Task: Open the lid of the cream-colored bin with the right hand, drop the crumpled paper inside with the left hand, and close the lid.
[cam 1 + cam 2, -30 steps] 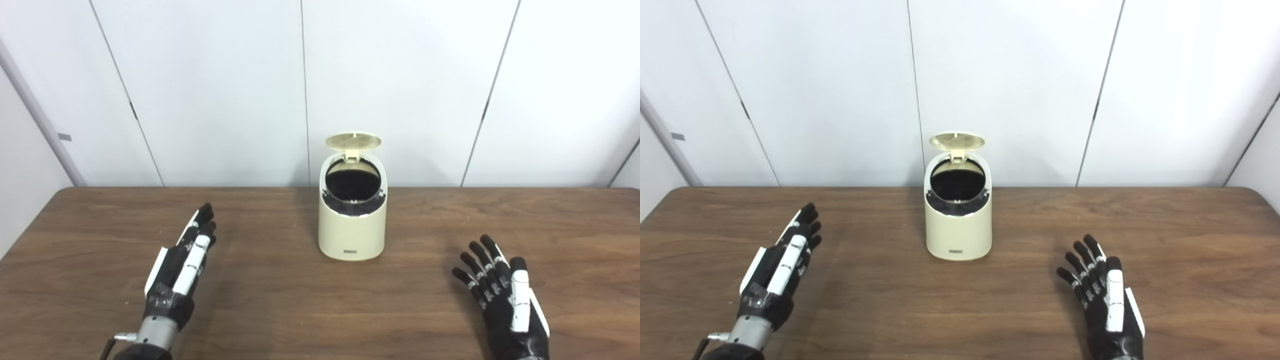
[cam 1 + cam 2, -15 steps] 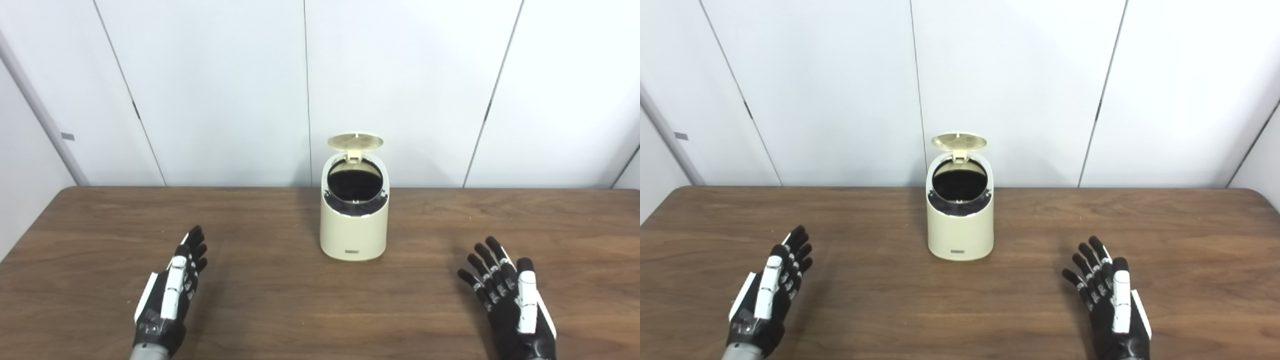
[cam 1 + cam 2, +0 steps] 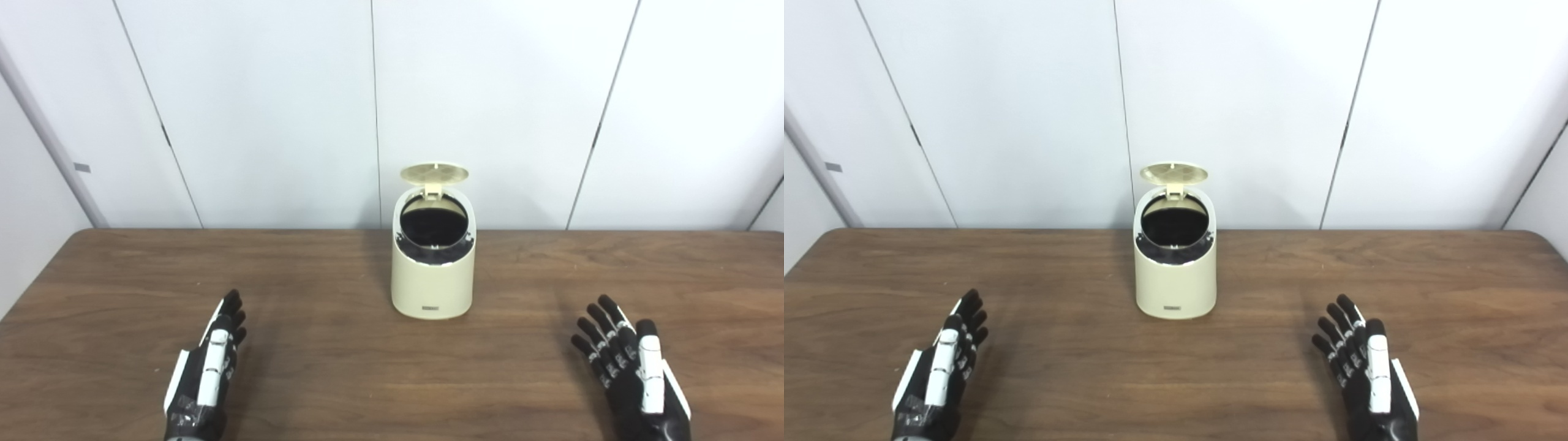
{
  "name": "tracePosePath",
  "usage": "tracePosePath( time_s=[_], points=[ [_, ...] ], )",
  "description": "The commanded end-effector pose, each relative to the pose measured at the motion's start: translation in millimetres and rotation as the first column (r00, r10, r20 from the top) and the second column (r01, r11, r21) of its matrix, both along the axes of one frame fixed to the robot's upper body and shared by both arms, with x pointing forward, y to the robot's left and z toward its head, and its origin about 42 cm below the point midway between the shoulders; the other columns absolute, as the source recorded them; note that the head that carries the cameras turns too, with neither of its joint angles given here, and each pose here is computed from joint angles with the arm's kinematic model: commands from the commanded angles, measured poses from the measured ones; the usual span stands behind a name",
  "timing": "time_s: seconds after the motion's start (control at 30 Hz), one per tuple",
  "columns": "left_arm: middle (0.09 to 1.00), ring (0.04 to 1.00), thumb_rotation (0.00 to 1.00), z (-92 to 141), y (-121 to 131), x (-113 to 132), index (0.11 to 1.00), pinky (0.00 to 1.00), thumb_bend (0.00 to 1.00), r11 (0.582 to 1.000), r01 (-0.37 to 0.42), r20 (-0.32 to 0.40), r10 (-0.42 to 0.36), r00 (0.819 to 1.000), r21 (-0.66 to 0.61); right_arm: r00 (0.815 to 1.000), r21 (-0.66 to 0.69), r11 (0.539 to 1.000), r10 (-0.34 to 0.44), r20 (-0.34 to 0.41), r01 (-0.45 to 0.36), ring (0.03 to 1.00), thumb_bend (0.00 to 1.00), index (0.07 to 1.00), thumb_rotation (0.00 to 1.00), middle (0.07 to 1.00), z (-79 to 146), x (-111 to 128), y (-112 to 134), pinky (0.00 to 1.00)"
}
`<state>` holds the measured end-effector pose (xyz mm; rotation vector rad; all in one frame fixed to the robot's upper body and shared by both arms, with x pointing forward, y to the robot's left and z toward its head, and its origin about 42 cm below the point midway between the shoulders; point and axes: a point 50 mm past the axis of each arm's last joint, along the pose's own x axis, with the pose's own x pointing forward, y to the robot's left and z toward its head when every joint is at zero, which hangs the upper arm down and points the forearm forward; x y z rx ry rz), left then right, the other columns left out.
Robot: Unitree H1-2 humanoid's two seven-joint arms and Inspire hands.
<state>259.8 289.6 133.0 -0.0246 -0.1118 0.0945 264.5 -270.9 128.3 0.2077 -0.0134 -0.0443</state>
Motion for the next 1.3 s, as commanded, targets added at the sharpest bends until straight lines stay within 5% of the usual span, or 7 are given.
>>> tracePosePath(
  time_s=[0.0,0.77,1.27],
  points=[
    [0.996,1.0,0.92,6,3,1,0.992,1.0,0.49,1.0,-0.016,0.046,0.015,0.999,0.008,1.0,-0.015,1.0,-0.01,0.003,0.01,0.939,0.51,0.929,1.0,0.946,5,-1,-3,0.92],
    [1.0,1.0,0.96,-1,11,8,1.0,1.0,0.47,1.0,-0.006,0.03,0.006,1.0,-0.01,0.993,-0.184,0.983,0.023,0.12,-0.001,0.968,0.6,0.906,1.0,0.949,58,34,6,0.98],
    [1.0,1.0,0.95,-8,13,9,1.0,1.0,0.49,1.0,0.006,0.022,-0.005,1.0,-0.006,0.983,-0.428,0.903,0.11,0.144,-0.039,0.941,0.62,0.9,1.0,0.93,82,58,14,0.93]
  ],
)
